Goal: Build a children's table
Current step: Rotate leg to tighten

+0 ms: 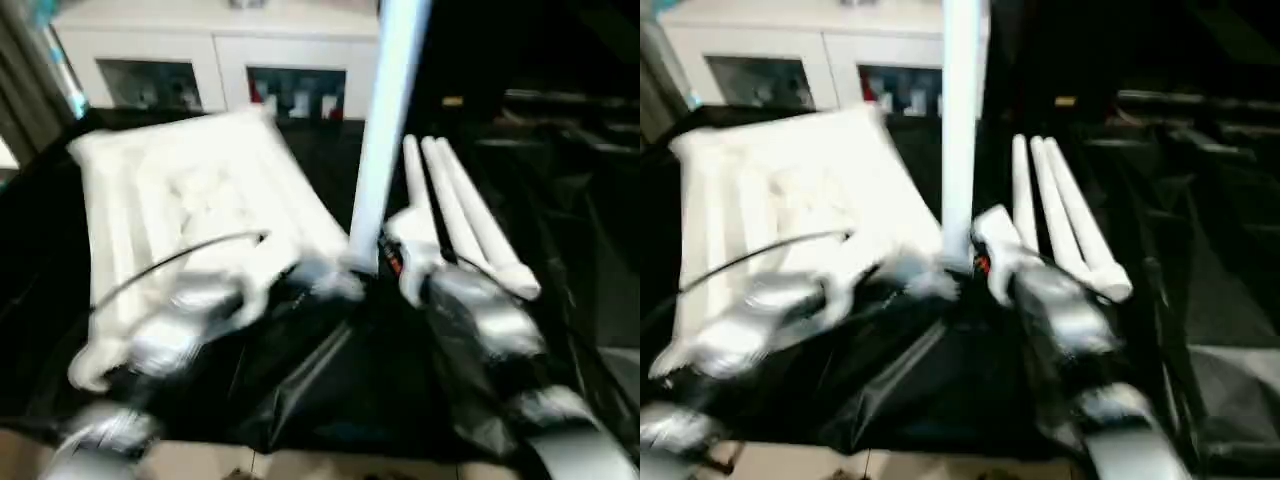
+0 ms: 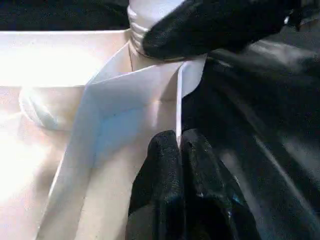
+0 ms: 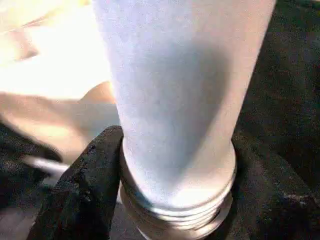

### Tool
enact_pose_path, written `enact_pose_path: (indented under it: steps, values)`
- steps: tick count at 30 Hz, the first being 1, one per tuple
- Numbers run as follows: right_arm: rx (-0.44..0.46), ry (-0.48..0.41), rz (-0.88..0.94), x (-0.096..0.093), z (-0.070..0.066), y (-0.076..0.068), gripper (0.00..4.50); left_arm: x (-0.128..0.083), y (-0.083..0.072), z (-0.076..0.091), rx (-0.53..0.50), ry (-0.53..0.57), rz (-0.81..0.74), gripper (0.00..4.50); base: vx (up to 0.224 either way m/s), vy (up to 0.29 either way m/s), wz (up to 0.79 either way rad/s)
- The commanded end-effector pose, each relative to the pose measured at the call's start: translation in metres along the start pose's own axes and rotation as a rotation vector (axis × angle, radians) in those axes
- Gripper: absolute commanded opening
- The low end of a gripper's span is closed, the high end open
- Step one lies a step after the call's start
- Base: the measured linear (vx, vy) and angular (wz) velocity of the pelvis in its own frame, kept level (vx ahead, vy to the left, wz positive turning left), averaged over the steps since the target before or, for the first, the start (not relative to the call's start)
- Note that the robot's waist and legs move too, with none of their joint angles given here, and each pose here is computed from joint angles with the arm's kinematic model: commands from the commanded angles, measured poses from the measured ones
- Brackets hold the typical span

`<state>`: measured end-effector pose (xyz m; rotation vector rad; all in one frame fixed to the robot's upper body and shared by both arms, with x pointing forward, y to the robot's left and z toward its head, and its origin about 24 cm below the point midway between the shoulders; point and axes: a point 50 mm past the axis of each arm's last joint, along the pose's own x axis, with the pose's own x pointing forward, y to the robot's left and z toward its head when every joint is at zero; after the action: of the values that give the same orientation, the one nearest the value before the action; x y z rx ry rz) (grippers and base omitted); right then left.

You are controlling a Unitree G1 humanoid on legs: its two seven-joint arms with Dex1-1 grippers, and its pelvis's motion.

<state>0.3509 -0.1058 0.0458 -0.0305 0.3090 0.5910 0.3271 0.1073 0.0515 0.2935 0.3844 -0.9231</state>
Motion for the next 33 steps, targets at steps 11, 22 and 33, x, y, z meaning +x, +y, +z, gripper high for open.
enact_pose_path:
  steps: [11, 22, 33]
  values:
    - [0.007, 0.048, 0.03, 0.019, -0.01, 0.027, 3.8, 0.023, -0.009, 0.019, 0.023, -0.054, -0.004, 0.0, 0.0, 0.0, 0.0]
    - [-0.155, 0.019, 0.306, -0.017, -0.003, 0.003, 3.8, -0.014, -0.014, -0.004, 0.076, -0.033, -0.232, 0.0, 0.0, 0.0, 0.0]
    - [-0.193, 0.039, 0.499, -0.048, 0.005, -0.012, 3.66, -0.05, -0.013, -0.017, 0.073, -0.01, -0.35, 0.0, 0.0, 0.0, 0.0]
